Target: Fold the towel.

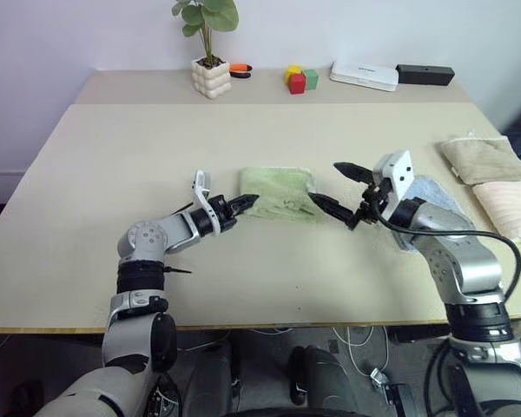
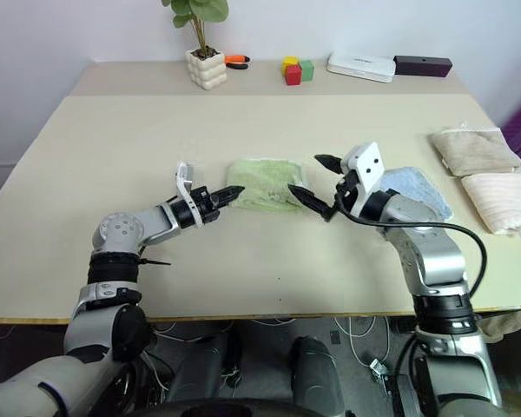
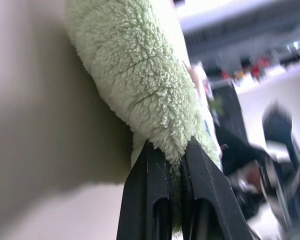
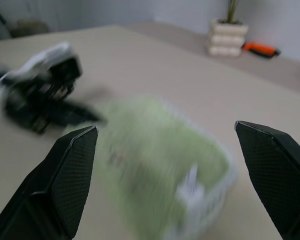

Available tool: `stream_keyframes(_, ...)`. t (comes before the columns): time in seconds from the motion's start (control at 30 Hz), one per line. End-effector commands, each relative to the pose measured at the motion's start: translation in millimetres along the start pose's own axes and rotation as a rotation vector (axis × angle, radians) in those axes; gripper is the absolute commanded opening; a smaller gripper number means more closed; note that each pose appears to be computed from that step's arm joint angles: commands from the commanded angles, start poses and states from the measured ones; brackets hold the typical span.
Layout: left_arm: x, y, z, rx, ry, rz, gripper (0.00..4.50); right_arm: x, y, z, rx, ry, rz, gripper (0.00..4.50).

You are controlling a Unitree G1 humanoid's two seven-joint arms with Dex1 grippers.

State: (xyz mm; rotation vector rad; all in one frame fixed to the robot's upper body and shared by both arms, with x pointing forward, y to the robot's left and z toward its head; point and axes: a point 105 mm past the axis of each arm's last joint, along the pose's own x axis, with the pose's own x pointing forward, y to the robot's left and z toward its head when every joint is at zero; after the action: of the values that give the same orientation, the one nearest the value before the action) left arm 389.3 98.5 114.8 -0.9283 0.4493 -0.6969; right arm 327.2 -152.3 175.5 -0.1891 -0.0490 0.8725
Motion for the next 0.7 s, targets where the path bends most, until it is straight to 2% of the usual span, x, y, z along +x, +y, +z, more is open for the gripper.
stream_keyframes(0.03, -30.6, 18.4, 61.8, 0.115, -0.276, 0.136, 0.02, -14.7, 4.4, 13.2, -0.034, -0.003, 0.050, 4.50)
stream_keyframes(0.13, -57.9, 34.2, 91.6, 0.177, -0.425, 0.248, 0.02, -16.2, 7.1, 9.8, -0.018, 0.013, 0.067, 4.50)
stream_keyframes(0.2, -89.3, 42.1, 121.0, 0.150, -0.611, 0.299, 0.02, -14.7, 11.5, 9.2, -0.010, 0.014, 0.088, 4.50)
stream_keyframes(0.27, -123.3, 53.3, 140.1, 0.171, -0.754, 0.397, 0.02, -12.9, 14.1, 10.6, -0.006, 0.010, 0.105, 4.50)
stream_keyframes(0.37, -163.7, 67.3, 150.3, 0.202, -0.907, 0.546, 0.02, -10.9, 13.4, 11.3, -0.008, 0.014, 0.116, 4.50)
stream_keyframes(0.43, -188.0, 75.7, 143.6, 0.183, -1.015, 0.657, 0.02, -8.1, 10.9, 12.0, -0.014, 0.020, 0.125, 4.50)
stream_keyframes(0.53, -201.2, 76.2, 127.3, 0.124, -1.112, 0.733, 0.02, -5.6, 9.5, 13.0, -0.015, 0.019, 0.135, 4.50)
stream_keyframes(0.63, -199.6, 72.0, 105.1, 0.105, -1.106, 0.779, 0.02, -4.1, 9.4, 13.5, -0.015, 0.018, 0.144, 4.50)
stream_keyframes(0.7, -185.4, 66.3, 92.5, 0.068, -1.071, 0.746, 0.02, -1.8, 9.3, 12.5, -0.012, 0.016, 0.148, 4.50)
